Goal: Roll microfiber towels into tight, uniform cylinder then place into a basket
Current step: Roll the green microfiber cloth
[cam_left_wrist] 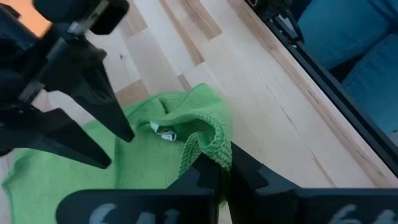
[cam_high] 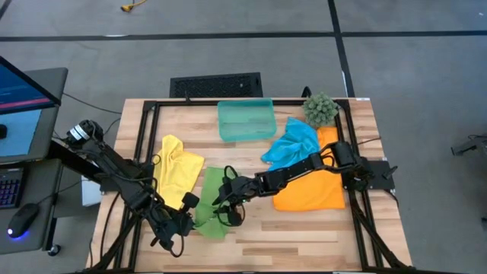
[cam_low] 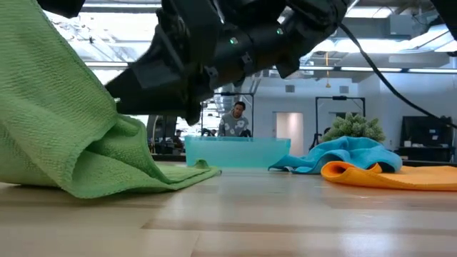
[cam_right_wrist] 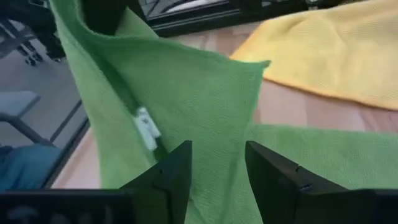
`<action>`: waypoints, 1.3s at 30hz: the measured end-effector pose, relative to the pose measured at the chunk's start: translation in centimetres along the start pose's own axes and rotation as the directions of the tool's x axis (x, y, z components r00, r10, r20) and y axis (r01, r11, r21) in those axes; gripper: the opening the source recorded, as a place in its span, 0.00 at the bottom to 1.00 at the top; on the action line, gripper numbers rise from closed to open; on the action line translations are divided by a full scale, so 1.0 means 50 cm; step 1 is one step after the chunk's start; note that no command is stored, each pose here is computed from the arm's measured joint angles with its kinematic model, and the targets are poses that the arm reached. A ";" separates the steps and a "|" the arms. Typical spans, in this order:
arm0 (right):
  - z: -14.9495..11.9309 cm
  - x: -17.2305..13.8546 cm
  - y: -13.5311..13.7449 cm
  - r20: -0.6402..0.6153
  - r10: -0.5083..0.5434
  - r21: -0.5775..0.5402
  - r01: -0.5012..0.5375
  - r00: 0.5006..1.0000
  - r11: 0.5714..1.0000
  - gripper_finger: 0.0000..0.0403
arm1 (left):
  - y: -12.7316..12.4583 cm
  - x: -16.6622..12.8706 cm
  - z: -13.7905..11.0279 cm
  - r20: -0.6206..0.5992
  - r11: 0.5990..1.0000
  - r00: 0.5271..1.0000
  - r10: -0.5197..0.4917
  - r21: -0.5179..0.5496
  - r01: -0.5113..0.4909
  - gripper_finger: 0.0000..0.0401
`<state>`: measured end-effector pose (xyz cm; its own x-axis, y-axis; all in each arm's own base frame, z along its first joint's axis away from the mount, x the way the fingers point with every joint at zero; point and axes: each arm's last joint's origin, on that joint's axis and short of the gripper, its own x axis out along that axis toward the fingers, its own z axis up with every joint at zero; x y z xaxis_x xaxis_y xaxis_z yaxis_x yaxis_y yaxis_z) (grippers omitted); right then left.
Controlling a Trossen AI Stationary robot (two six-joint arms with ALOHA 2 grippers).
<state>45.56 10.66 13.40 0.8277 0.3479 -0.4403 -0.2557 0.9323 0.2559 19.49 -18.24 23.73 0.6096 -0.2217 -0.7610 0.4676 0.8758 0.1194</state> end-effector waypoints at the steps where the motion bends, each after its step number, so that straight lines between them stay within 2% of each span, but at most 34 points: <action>1: -0.005 0.003 -0.002 -0.012 -0.002 0.002 0.002 1.000 1.000 0.41 | 0.000 0.000 0.000 -0.002 1.000 1.000 0.001 0.001 -0.001 0.00; 4: -0.020 0.006 -0.005 -0.047 -0.005 0.008 0.006 0.999 1.000 0.37 | 0.000 0.000 -0.001 -0.006 1.000 1.000 0.001 0.002 -0.001 0.00; 8: 0.001 0.005 0.001 -0.023 0.025 0.004 -0.025 0.999 1.000 0.28 | 0.001 0.000 -0.004 -0.021 1.000 1.000 0.004 0.006 -0.003 0.00; 16: 0.007 0.001 0.007 -0.046 0.071 -0.023 -0.073 0.996 0.997 0.04 | 0.003 0.000 -0.010 -0.046 0.999 0.998 0.033 0.000 -0.033 0.00; 21: 0.016 -0.005 0.024 -0.043 0.064 -0.052 -0.066 0.997 0.996 0.04 | 0.003 0.000 -0.010 -0.046 0.999 0.998 0.034 -0.014 -0.035 0.00; 26: 0.022 -0.019 0.051 -0.058 -0.066 -0.104 0.060 0.996 0.993 0.01 | 0.005 -0.001 -0.016 -0.075 0.998 0.996 0.045 -0.045 -0.048 0.00; 29: 0.025 -0.039 0.078 -0.096 -0.162 -0.130 0.149 0.982 0.980 0.02 | 0.009 -0.002 -0.027 -0.123 0.991 0.987 0.102 -0.074 -0.112 0.00; 30: 0.031 -0.040 0.087 -0.072 -0.186 -0.136 0.175 0.980 0.975 0.01 | 0.011 -0.003 -0.029 -0.134 0.987 0.983 0.123 -0.083 -0.135 0.00; 33: 0.029 -0.054 0.117 -0.070 -0.299 -0.161 0.285 0.952 0.945 0.01 | 0.018 -0.003 -0.032 -0.144 0.978 0.975 0.167 -0.100 -0.182 0.00; 35: 0.036 -0.059 0.132 -0.025 -0.360 -0.135 0.354 0.933 0.926 0.01 | 0.025 -0.001 -0.030 -0.142 0.973 0.972 0.190 -0.107 -0.205 0.00; 39: 0.021 -0.068 0.143 -0.038 -0.505 -0.095 0.500 0.862 0.861 0.01 | 0.044 0.002 -0.030 -0.149 0.959 0.960 0.237 -0.123 -0.256 0.00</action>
<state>41.44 16.00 17.65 0.8237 -0.1668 -0.5419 0.1462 0.9859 -0.0812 19.62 -15.72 22.97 0.6007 0.0588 -0.7973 0.2131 0.9494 0.2307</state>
